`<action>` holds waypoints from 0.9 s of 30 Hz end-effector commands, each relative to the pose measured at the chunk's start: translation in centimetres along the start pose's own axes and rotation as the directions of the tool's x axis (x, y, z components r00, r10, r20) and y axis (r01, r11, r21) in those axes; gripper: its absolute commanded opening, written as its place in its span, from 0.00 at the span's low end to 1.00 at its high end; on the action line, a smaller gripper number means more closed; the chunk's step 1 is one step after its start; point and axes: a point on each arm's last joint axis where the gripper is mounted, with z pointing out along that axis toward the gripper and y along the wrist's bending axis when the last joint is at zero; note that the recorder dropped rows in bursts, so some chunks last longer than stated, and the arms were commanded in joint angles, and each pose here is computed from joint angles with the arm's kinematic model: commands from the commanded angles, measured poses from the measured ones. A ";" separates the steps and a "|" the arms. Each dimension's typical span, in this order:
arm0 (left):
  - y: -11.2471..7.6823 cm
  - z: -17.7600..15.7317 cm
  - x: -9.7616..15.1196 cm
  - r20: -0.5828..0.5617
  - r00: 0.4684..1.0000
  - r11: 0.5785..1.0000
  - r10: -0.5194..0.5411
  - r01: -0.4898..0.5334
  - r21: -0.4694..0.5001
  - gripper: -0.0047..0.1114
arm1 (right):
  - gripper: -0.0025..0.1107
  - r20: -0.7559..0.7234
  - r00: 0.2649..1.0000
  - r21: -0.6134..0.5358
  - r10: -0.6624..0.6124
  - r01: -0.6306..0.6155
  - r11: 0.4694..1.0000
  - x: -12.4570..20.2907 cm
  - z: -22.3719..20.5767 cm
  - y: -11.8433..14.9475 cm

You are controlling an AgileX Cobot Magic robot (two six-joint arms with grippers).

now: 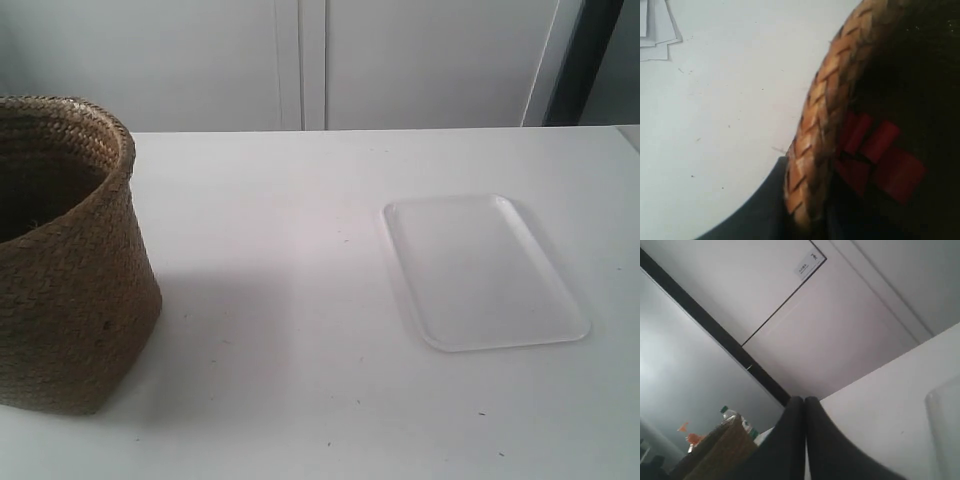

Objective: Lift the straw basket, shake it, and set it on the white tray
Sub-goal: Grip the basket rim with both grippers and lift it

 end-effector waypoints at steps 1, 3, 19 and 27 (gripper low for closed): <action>-0.6 0.2 0.2 -0.012 1.000 0.997 0.017 -0.016 0.074 0.04 | 0.02 0.074 0.974 0.006 -0.215 0.215 0.977 -0.6 2.1 0.2; -0.6 0.2 0.2 -0.010 1.000 0.997 0.016 -0.015 0.075 0.04 | 0.02 0.014 0.979 0.000 -0.203 0.203 0.979 -0.3 3.4 0.5; -0.6 0.2 0.0 0.010 0.999 0.997 0.037 -0.038 0.071 0.04 | 0.39 -0.107 0.960 -0.186 -0.260 0.237 0.953 -0.8 12.2 4.7; -0.6 0.2 -0.1 0.024 0.999 0.997 0.041 -0.042 0.069 0.04 | 0.44 -0.288 0.821 -0.232 -0.493 0.440 0.867 -0.1 15.2 5.3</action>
